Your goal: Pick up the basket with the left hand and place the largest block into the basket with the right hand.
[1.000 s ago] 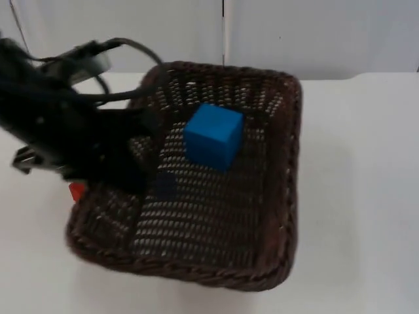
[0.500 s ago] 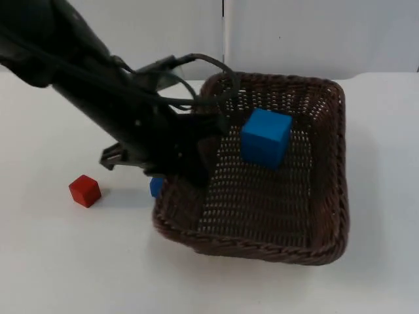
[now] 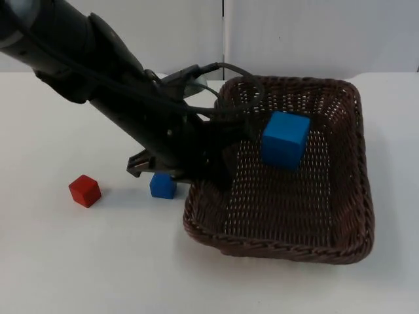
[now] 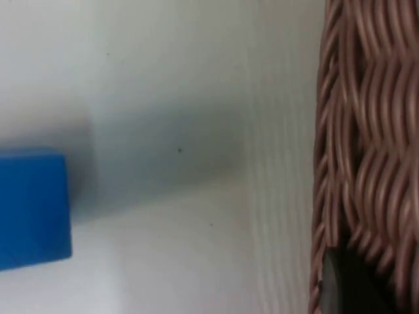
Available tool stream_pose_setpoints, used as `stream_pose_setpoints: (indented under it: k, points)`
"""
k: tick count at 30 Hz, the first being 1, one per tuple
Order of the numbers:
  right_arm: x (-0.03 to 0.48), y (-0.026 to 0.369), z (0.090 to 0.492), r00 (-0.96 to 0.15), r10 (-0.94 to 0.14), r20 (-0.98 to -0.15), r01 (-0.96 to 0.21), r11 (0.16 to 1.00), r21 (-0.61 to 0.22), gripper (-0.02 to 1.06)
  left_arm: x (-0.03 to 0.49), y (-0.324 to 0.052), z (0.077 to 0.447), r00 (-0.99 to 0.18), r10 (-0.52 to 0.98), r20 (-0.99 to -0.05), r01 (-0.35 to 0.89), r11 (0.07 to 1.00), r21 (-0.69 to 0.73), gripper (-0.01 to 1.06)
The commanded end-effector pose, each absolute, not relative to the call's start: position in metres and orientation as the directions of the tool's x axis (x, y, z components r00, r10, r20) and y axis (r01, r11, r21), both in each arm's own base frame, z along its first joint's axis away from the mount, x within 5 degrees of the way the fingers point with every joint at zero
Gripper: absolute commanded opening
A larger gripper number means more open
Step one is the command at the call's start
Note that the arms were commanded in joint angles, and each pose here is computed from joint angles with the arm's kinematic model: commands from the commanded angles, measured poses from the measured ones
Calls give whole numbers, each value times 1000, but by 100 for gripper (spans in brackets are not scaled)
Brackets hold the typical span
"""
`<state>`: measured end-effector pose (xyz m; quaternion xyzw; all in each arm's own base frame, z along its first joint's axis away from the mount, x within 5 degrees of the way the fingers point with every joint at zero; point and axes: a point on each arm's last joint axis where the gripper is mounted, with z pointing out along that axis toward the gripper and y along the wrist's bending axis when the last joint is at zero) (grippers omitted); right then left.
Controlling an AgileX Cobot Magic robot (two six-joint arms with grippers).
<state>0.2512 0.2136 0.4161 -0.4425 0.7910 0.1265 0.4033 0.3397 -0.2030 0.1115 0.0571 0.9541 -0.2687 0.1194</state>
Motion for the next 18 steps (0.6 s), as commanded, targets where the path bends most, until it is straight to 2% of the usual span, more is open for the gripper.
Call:
stream_pose_setpoints:
  k: [1,4,5,6,8,14,18]
  points:
    - [251,210,421,-274,-577,-769,-790,591,-162,92,342,-207,120,-962,15,-273,162,836,-525,26]
    - [250,209,423,-272,-573,-773,-788,593,-162,92,342,-207,120,-963,17,-270,162,834,-527,56]
    - [249,209,424,-272,-570,-775,-787,595,-161,92,342,-207,120,-963,17,-270,162,834,-527,63]
    - [249,209,424,-272,-570,-775,-787,595,-161,92,342,-207,120,-963,17,-270,162,834,-527,63]
    - [248,208,425,-275,-563,-779,-785,600,-156,92,341,-208,120,-965,13,-261,156,830,-535,74]
    - [242,203,433,-263,-552,-791,-783,601,-160,92,342,-208,122,-960,23,-277,173,829,-531,78]
    - [233,196,441,-255,-540,-802,-779,607,-161,92,344,-203,134,-931,71,-357,246,845,-475,78]
